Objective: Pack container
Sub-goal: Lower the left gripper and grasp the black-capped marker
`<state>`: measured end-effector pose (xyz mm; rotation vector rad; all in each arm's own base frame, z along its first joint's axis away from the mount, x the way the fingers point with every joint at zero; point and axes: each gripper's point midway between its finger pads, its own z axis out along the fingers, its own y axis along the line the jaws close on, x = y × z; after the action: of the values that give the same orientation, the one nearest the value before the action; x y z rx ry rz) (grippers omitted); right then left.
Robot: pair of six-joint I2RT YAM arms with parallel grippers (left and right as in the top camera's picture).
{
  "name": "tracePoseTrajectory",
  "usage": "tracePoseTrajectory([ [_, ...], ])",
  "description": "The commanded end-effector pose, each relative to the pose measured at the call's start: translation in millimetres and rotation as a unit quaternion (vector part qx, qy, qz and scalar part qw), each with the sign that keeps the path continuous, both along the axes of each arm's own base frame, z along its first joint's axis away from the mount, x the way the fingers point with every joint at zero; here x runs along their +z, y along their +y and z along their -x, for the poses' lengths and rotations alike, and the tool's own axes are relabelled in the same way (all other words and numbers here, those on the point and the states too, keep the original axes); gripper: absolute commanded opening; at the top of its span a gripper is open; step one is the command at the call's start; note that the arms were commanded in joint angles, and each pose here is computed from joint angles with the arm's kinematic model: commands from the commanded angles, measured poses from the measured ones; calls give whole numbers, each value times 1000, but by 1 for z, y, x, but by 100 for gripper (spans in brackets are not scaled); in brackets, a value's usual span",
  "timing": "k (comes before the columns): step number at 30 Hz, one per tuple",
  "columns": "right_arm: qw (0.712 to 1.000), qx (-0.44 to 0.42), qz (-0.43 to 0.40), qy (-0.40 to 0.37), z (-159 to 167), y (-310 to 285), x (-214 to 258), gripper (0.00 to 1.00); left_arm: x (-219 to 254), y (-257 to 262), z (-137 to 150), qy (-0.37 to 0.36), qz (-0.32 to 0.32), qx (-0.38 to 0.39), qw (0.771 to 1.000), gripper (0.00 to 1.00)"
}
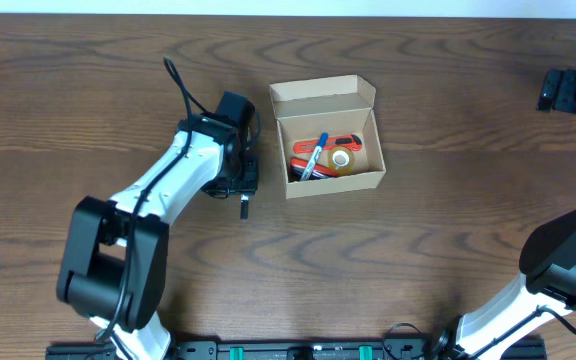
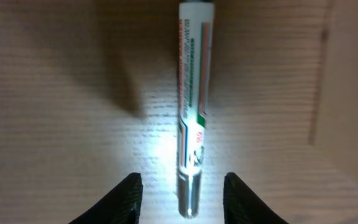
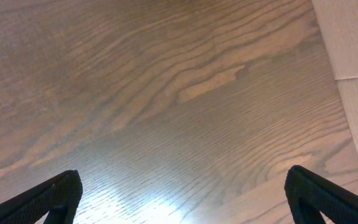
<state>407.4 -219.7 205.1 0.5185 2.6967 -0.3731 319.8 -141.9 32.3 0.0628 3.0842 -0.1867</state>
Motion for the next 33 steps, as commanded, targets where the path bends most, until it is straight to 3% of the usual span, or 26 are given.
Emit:
tracePoseTrajectory([
  [1,1000,-9,-5,4,1,-2,-5,99,-18,5,2,16,-24,-13,999,41],
  [30,1000,-9,-5,3,1,-2,-5,99,-41,-16,10,30,-31,-48,998,38],
  [33,1000,-9,-5,4,1,-2,-5,99,-41,-12,8,27,-40,-46,998,33],
])
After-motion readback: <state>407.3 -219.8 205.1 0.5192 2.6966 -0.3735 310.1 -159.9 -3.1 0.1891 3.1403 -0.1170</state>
